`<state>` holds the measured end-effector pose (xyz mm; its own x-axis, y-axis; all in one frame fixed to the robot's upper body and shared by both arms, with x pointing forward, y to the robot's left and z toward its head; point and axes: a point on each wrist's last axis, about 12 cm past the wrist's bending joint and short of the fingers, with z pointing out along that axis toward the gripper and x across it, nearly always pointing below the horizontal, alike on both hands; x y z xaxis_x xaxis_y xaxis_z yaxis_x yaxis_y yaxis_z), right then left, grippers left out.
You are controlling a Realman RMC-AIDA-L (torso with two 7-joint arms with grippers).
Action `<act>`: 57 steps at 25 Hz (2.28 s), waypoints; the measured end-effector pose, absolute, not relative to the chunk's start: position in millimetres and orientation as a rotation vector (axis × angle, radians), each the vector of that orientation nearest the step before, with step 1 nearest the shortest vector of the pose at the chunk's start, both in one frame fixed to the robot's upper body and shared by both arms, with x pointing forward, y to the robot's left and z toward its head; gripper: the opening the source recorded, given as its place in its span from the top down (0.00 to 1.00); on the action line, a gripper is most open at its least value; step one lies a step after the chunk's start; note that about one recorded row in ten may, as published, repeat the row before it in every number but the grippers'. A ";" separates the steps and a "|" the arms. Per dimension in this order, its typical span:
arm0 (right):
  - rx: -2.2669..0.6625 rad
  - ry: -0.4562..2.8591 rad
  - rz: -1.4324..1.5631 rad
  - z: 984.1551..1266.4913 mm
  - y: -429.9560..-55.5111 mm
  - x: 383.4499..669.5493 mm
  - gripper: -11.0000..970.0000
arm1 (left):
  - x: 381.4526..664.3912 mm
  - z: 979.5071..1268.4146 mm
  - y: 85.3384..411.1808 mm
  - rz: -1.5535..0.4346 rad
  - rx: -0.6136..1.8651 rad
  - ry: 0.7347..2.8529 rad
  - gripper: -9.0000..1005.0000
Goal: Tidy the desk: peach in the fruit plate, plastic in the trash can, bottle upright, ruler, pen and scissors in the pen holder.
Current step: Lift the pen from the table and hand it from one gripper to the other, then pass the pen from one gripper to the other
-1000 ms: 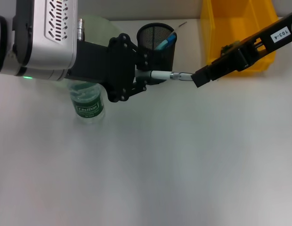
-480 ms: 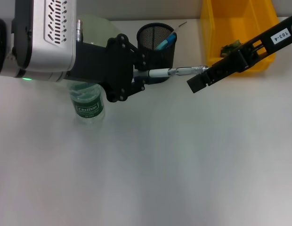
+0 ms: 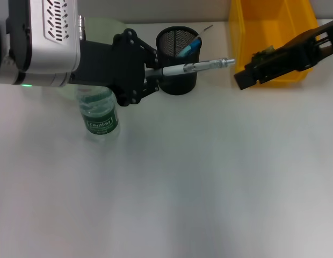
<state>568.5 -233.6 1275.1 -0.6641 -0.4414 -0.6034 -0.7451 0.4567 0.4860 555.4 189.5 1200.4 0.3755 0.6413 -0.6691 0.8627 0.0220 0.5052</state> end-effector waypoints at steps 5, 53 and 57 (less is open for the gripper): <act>-0.969 2.195 1.093 1279.5 -253.5 552.4 0.40 | 556.4 1201.0 190.2 -0.293 1.673 1.344 0.82; -0.947 1.287 1.095 1196.5 -258.9 562.5 0.41 | 548.9 1110.1 194.3 -1.021 0.848 1.230 0.77; -0.992 1.297 1.110 1197.9 -242.0 569.1 0.41 | 546.7 1108.1 195.3 -1.026 0.847 1.235 0.77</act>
